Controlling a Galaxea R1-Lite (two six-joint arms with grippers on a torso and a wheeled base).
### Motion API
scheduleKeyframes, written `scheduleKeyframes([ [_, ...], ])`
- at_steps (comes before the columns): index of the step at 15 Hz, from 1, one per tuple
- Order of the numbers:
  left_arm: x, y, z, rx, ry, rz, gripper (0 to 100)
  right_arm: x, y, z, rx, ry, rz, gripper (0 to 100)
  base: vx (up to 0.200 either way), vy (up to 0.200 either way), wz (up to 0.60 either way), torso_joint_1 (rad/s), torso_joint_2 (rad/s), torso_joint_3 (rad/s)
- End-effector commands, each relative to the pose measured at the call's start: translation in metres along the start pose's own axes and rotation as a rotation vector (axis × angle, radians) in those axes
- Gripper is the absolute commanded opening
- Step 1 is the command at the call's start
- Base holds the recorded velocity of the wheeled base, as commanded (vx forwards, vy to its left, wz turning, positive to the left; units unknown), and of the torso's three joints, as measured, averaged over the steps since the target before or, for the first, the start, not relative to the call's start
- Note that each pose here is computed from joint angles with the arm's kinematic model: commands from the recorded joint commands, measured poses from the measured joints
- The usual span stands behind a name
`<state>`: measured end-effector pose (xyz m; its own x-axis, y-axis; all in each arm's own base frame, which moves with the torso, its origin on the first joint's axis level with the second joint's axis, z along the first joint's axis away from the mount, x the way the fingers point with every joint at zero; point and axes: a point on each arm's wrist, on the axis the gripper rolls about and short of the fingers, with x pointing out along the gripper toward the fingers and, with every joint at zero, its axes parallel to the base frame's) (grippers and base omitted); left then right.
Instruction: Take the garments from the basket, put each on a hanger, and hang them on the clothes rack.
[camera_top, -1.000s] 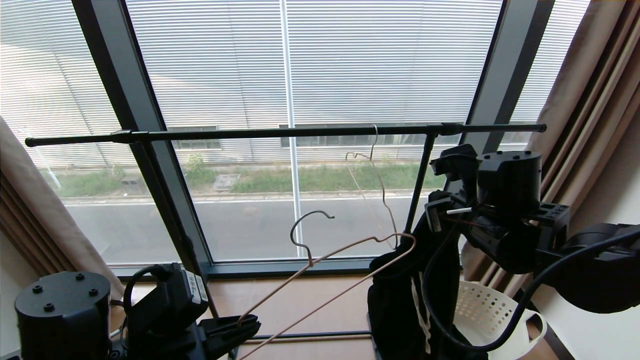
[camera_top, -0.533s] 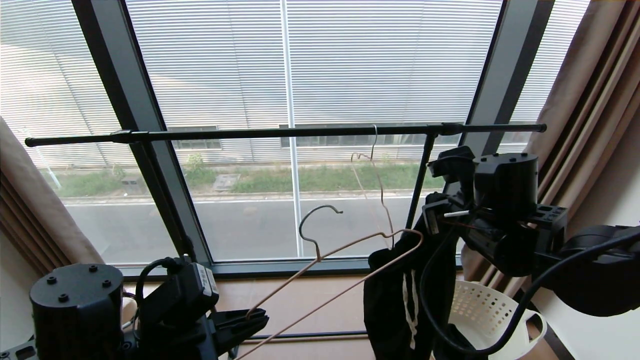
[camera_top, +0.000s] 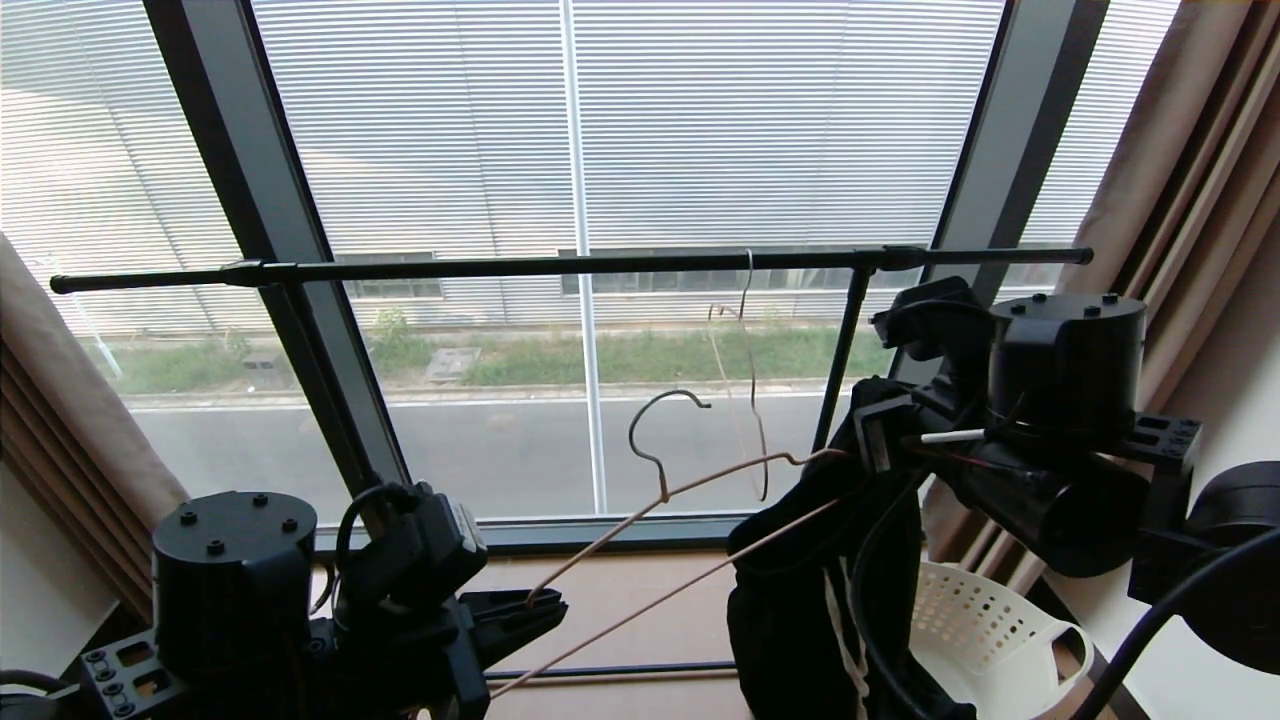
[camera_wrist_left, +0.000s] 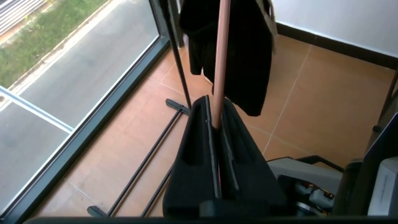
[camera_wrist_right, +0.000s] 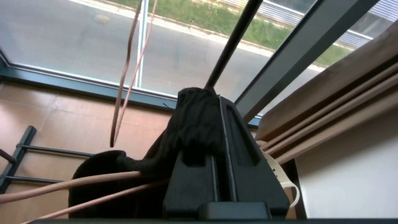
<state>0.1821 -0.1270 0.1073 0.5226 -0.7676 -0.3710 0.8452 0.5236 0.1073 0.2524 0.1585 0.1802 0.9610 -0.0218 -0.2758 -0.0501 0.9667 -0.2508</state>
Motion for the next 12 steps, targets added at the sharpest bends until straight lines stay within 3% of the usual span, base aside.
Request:
scheduleKeyframes([
  [1,0.010,0.000,0.000,0.000,0.011,-0.017,0,-0.009,0.000,0.005,0.007,-0.023,0.009,0,0.000,0.000,0.00,0.000,0.00,0.000],
  [7,0.023,-0.003,0.001,0.005,0.021,-0.049,0,-0.029,0.024,0.001,-0.024,-0.040,0.051,0,0.000,0.000,0.00,0.000,0.00,0.000],
  [12,0.025,-0.004,0.000,0.002,0.026,-0.052,0,-0.063,0.030,0.012,-0.009,-0.106,0.122,0,0.000,0.000,0.00,0.000,0.00,0.000],
])
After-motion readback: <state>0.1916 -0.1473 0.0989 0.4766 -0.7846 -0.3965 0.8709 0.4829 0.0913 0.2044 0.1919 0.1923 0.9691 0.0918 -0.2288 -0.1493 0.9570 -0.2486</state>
